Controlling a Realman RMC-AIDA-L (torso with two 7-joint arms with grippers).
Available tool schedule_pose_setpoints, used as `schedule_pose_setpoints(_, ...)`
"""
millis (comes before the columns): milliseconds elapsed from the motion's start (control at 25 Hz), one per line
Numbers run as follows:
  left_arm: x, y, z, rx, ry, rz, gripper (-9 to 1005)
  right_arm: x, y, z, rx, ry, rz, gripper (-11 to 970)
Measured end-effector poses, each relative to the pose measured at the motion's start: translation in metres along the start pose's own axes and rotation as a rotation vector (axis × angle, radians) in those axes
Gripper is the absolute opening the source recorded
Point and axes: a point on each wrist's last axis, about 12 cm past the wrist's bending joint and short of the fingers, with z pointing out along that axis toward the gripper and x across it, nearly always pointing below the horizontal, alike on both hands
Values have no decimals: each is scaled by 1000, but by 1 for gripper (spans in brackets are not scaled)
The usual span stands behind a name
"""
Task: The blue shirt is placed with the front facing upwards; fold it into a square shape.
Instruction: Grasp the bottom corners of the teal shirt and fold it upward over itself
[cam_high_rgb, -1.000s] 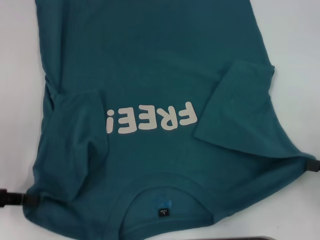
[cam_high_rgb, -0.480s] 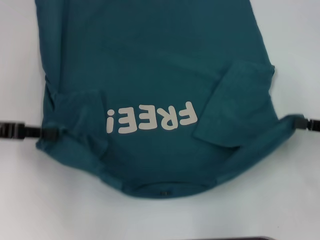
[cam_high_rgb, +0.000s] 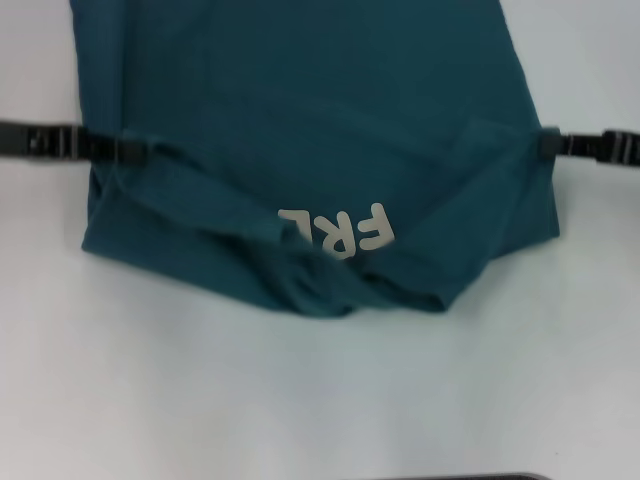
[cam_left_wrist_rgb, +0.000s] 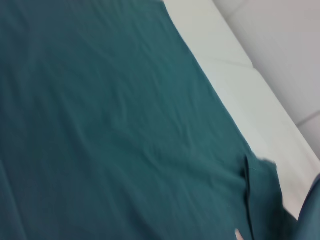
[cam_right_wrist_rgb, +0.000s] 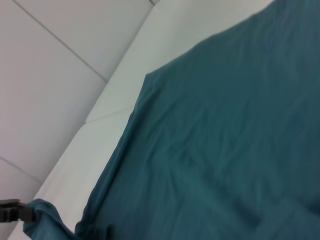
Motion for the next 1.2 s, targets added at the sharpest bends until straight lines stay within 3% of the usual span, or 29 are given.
schedule_pose_setpoints(80, -5, -1, 1, -6, -10, 5, 57, -12, 2, 7, 13, -8, -20, 37)
schedule_pose_setpoints(160, -29, -6, 2, -29, -54, 35, 57, -23, 5, 14, 18, -17, -41, 37)
schedule_pose_setpoints(600, -80, -11, 6, -125, -148, 85, 58, -78, 15, 38, 75, -57, -119, 37)
schedule_pose_setpoints(1000, -109, -8, -7, -194, -269, 85, 57, -118, 25, 45, 159, -86, -176, 36)
schedule_pose_setpoints(1200, -112, -5, -5, -221, -290, 81, 58, -124, 26, 48, 180, -88, -178, 36)
